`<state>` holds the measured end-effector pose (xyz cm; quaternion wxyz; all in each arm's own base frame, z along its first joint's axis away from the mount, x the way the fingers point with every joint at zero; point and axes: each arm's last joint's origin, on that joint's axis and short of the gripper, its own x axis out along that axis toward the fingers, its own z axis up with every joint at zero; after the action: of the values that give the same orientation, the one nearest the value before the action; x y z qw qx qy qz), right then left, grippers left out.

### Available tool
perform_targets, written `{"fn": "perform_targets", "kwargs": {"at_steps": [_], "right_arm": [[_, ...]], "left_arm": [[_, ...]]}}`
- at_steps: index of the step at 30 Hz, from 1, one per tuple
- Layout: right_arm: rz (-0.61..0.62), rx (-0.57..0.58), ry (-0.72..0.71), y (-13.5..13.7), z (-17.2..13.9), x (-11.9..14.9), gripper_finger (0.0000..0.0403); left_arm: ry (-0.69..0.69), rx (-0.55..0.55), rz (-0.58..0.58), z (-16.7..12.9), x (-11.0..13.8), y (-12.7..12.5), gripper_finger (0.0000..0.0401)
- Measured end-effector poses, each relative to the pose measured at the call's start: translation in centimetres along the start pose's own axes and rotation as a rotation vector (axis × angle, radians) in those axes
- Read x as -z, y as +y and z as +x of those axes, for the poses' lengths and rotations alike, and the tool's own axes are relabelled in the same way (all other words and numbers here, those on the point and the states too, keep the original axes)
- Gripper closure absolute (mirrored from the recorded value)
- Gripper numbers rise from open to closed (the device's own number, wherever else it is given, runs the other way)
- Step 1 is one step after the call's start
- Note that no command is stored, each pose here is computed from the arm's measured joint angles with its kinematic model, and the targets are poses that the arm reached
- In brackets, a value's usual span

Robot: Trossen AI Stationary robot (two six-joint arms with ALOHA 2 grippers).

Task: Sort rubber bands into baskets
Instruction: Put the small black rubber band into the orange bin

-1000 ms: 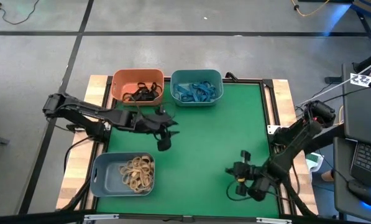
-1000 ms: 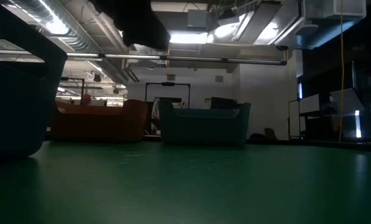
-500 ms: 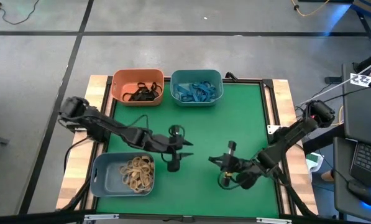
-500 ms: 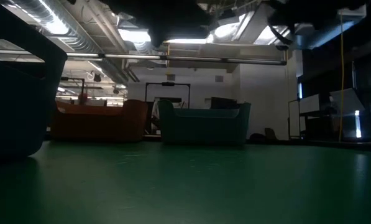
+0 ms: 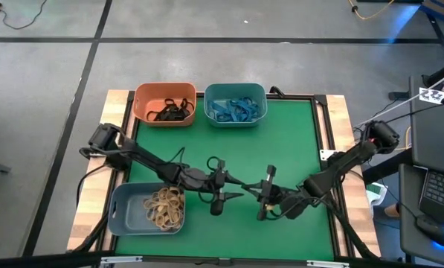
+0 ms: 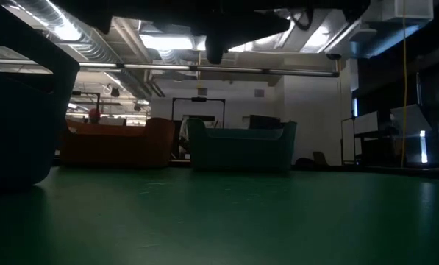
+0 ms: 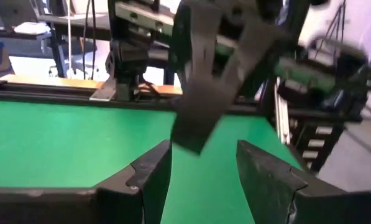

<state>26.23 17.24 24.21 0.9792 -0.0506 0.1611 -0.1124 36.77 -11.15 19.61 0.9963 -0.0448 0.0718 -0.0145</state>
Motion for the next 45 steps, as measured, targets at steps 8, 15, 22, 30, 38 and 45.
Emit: {"fn": "perform_targets", "kwargs": {"at_steps": [8,15,22,30,38,45], "right_arm": [[-0.036,-0.066,-0.016,0.4,1.2,0.2,0.0386],[-0.030,-0.068,-0.045,0.3,1.4,-0.2,0.0386],[0.008,-0.091,-0.056,0.3,1.5,-0.5,0.0386],[0.053,-0.129,-0.068,0.7,0.9,-1.3,0.0326],[-0.030,-0.197,0.014,1.0,-3.5,-4.4,0.0211],[0.032,-0.194,0.112,1.5,-4.3,-2.3,0.0190]], "left_arm": [[-0.017,-0.009,-0.046,0.5,0.3,0.5,0.0224],[-0.004,0.003,0.010,0.5,0.4,0.5,0.0289],[-0.004,0.015,0.040,0.5,0.4,0.5,0.0389],[0.054,0.009,0.065,-0.1,-0.1,0.5,0.0397],[0.305,-0.178,0.096,-4.3,-2.9,2.5,0.0398],[0.470,-0.541,0.073,-10.6,-6.3,7.9,0.0398]]}}
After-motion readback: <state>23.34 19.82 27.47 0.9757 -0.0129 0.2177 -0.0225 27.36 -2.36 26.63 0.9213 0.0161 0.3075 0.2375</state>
